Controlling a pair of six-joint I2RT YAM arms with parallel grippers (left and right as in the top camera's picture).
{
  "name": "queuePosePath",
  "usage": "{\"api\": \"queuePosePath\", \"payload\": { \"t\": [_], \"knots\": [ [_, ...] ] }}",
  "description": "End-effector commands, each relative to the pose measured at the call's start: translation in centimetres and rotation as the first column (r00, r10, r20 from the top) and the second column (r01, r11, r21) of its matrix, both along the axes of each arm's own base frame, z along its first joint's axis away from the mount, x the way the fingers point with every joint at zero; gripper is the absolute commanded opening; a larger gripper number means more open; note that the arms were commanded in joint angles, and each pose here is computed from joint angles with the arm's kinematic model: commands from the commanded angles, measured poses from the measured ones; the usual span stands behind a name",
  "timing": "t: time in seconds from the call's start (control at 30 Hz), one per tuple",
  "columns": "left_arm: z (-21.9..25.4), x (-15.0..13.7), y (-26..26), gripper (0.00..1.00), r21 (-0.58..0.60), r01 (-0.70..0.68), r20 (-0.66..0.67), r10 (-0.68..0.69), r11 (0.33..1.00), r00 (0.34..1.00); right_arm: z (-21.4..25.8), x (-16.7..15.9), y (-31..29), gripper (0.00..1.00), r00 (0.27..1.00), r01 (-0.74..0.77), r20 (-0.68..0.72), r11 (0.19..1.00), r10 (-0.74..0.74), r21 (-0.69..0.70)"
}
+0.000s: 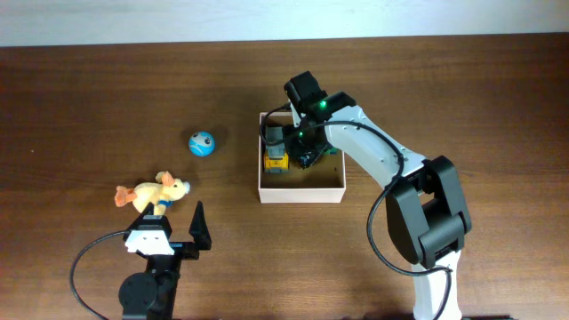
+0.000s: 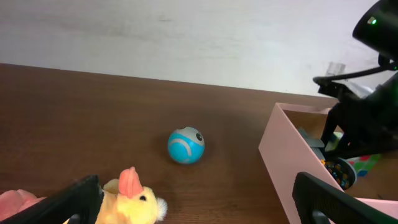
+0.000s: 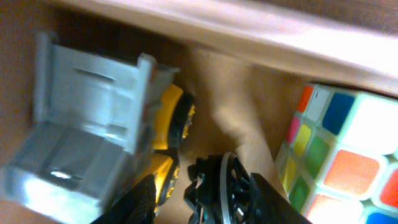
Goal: Pack container
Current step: 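Press the fan part down between truck and cube with the right gripper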
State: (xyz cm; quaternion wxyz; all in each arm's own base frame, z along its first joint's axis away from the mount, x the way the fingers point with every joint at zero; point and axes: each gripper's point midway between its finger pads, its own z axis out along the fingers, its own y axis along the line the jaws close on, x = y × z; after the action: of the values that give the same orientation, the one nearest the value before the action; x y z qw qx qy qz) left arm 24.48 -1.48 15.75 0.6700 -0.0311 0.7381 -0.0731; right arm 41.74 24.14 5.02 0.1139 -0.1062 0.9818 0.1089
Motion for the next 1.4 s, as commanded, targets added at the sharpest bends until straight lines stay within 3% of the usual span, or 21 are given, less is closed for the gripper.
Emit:
{"api": "queuePosePath", "payload": {
  "t": [0.0, 0.23, 1.0, 1.37],
  "knots": [
    [-0.2, 0.0, -0.3, 0.99, 0.019, 0.016, 0.0, -0.016, 1.0, 1.0, 1.8, 1.4, 0.8, 0.43, 0.999, 0.002, 0.042, 1.0, -0.003, 0.026],
    [-0.2, 0.0, -0.3, 0.99, 0.019, 0.016, 0.0, -0.016, 1.0, 1.0, 4.0, 1.9, 1.1, 0.44, 0.998, 0.0, 0.058, 0.999, -0.002, 0.033],
    [-0.2, 0.0, -0.3, 0.99, 0.019, 0.016, 0.0, -0.016, 1.0, 1.0, 2.9, -4.3, -2.0, 0.44, 0.979, -0.001, -0.201, 0.995, -0.019, -0.098],
    [-0.2, 0.0, -0.3, 0.99, 0.019, 0.016, 0.0, -0.016, 1.0, 1.0, 1.4, -3.9, -1.9, 0.45, 0.983, 0.002, -0.182, 0.995, -0.019, -0.096]
  ]
}}
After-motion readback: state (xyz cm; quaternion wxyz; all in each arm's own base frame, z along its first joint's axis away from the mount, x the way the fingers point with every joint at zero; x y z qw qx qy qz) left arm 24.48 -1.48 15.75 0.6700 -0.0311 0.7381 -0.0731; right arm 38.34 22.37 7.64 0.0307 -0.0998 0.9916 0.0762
